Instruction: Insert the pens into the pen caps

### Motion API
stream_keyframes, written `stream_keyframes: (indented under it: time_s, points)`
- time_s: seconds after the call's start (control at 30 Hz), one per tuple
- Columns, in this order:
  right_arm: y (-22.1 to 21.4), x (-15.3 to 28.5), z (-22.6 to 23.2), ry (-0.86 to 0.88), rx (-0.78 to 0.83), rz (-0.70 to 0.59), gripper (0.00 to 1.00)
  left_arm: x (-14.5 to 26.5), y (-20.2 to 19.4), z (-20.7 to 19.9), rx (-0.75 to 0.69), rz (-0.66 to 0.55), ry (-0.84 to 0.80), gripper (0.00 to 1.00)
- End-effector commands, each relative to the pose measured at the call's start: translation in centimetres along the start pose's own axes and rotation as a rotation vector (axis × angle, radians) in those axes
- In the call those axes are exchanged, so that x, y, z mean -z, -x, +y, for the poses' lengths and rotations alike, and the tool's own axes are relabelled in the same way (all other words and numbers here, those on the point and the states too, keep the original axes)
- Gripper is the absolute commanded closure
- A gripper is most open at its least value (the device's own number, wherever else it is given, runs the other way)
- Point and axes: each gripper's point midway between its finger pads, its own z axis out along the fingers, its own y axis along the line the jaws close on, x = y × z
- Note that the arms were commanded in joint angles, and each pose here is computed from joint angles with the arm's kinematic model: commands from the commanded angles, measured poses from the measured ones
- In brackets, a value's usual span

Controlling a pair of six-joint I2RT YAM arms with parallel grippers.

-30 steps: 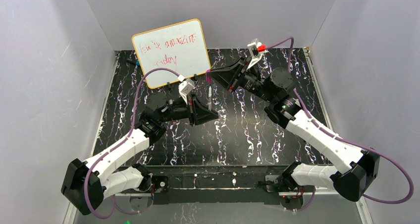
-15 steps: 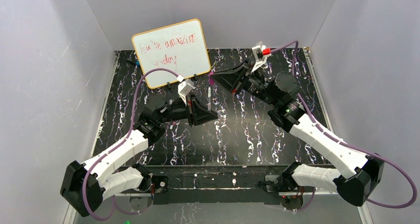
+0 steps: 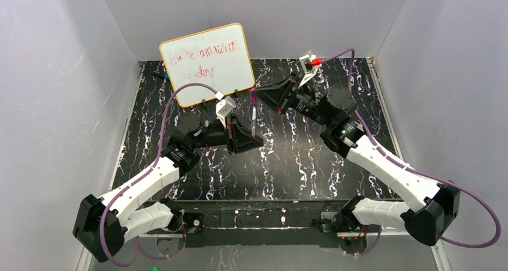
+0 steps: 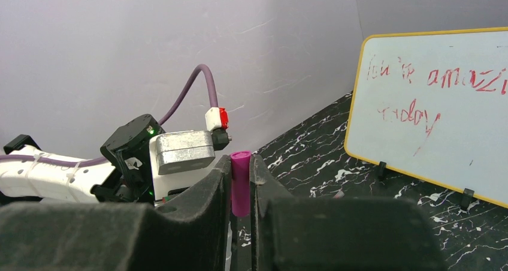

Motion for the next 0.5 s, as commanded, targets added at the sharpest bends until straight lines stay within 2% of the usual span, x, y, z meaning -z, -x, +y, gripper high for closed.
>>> stream_keyframes:
  time_s: [0.0, 0.47]
  points:
    - [2.12, -0.08, 1.45, 0.041, 0.022, -0.059, 0.85, -0.07, 1.46, -1.19, -0.048, -0.022, -0.038, 1.00]
    - [2.52, 0.39, 1.96, 0.048, 0.030, -0.060, 0.85, -0.12, 1.26, -0.72, -0.045, -0.023, -0.022, 1.00]
